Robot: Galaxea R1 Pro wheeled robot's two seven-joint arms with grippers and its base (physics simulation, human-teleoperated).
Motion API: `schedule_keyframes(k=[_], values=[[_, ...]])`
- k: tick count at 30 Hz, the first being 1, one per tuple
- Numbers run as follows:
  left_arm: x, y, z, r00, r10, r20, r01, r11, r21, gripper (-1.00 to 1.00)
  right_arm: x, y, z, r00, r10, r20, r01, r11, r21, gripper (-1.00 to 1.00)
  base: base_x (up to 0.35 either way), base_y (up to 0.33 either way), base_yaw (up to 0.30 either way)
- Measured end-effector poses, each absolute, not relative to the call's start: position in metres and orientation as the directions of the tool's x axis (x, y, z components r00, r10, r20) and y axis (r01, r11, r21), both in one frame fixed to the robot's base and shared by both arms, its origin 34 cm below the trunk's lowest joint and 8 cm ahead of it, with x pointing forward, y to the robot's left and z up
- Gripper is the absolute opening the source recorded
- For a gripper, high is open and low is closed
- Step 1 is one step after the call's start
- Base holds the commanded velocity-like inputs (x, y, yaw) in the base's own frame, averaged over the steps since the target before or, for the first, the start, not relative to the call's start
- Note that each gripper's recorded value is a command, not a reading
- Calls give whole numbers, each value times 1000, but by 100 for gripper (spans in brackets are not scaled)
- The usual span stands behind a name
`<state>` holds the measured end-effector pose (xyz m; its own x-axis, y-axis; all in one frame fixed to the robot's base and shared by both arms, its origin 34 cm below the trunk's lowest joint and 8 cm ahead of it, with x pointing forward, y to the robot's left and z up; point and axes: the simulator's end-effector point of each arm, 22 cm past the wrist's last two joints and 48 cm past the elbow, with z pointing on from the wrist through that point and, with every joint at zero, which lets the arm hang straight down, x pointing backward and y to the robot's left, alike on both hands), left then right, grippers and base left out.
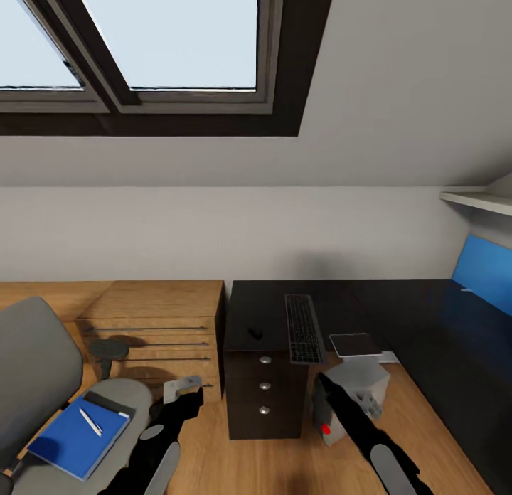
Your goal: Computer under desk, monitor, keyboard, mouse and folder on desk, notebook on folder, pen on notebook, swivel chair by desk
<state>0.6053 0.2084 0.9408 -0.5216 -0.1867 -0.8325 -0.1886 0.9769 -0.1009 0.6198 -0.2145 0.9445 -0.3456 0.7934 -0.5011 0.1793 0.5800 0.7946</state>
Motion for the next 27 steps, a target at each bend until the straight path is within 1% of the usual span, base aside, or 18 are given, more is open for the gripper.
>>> schedule_keyframes(k=[1, 3, 16, 22, 27], values=[[597, 204, 942, -541, -181, -821, -174, 980, -101, 100, 620, -219, 948, -349, 813, -467, 164, 543, 823, 100, 3, 2, 0], [588, 200, 939, -569, -170, -804, -159, 983, -96, 100, 620, -219, 948, -353, 822, -446, 158, 523, 838, 100, 2, 1, 0], [585, 197, 927, -594, -161, -788, -149, 985, -89, 100, 621, -223, 926, -365, 827, -427, 181, 513, 839, 100, 0, 0, 0], [587, 197, 923, -595, -161, -787, -149, 985, -89, 100, 611, -232, 888, -382, 830, -407, 248, 516, 820, 100, 0, 0, 0], [589, 197, 918, -596, -160, -787, -148, 985, -88, 100, 606, -223, 878, -399, 832, -386, 204, 491, 847, 100, 0, 0, 0]])
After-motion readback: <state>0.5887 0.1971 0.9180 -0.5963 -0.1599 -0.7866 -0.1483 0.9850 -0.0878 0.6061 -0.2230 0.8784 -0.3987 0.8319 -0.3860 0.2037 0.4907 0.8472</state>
